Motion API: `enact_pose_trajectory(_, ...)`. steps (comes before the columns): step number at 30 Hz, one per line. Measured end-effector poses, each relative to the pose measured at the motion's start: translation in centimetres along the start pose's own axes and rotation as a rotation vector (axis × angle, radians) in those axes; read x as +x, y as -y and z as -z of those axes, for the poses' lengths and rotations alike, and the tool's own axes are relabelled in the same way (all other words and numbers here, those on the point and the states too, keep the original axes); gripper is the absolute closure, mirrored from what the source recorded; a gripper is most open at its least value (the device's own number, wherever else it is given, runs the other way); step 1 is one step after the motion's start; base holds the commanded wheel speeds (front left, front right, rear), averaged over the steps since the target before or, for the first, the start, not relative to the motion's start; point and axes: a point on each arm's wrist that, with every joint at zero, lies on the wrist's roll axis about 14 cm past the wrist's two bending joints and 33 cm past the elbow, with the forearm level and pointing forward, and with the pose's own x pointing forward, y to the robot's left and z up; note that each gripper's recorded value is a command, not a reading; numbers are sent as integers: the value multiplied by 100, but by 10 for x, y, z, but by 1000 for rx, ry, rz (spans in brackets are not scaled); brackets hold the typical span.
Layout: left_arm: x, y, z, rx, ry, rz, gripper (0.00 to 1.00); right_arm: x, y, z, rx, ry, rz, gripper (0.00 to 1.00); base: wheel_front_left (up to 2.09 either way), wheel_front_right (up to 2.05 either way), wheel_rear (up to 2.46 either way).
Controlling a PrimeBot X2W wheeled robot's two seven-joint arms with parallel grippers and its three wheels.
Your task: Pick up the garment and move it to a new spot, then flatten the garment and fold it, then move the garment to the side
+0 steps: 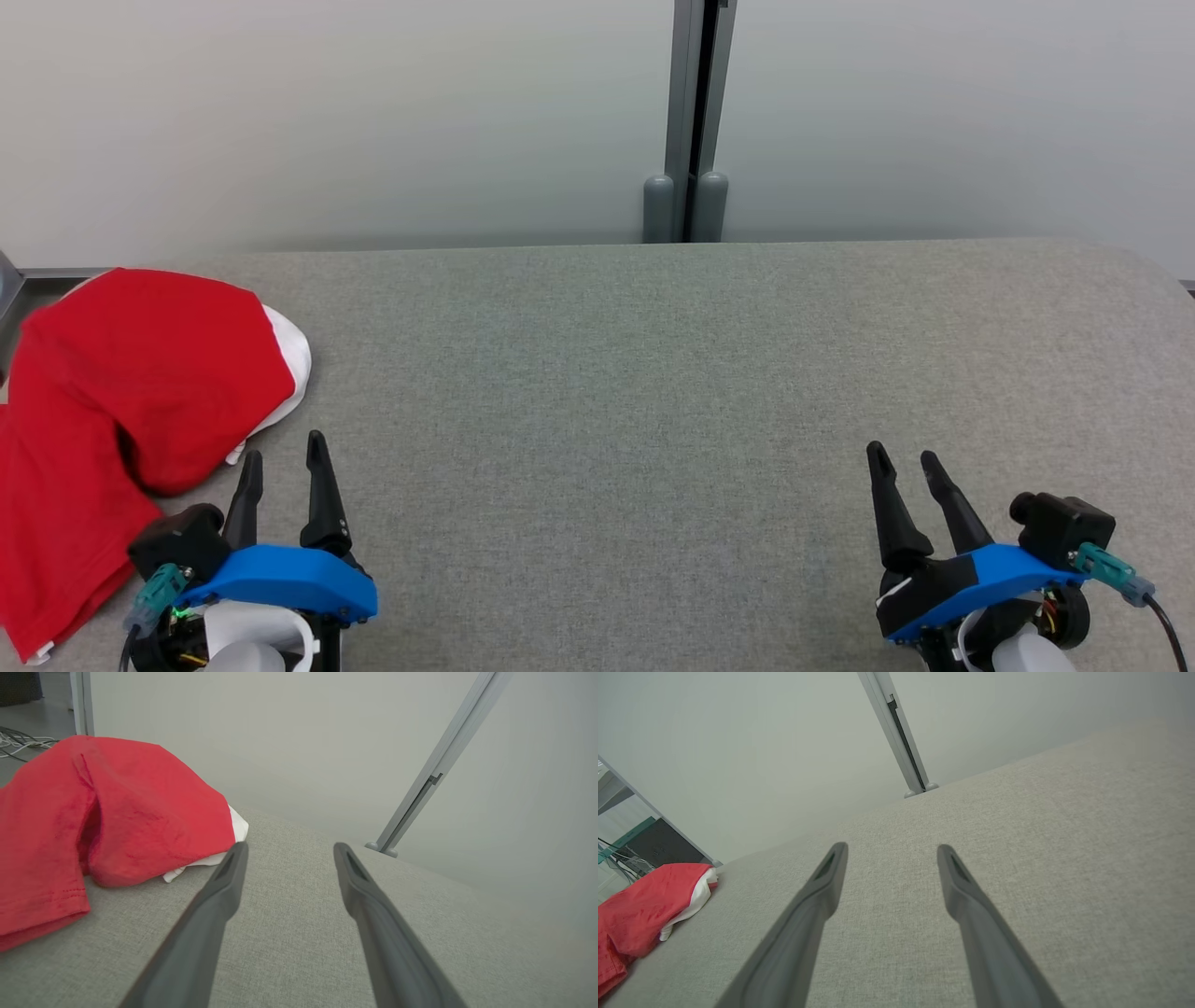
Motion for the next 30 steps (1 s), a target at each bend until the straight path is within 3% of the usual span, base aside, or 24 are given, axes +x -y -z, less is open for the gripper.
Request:
enact_pose_trajectory(18, -2, -2, 14, 176, -32, 11, 0, -2, 2, 9, -170, -23, -15, 0, 0, 0, 0)
enact_pose_trajectory(30, -3, -7, 24, 237, -63, 14, 0, -2, -5, 16, -259, -38, -52, 0, 0, 0, 0)
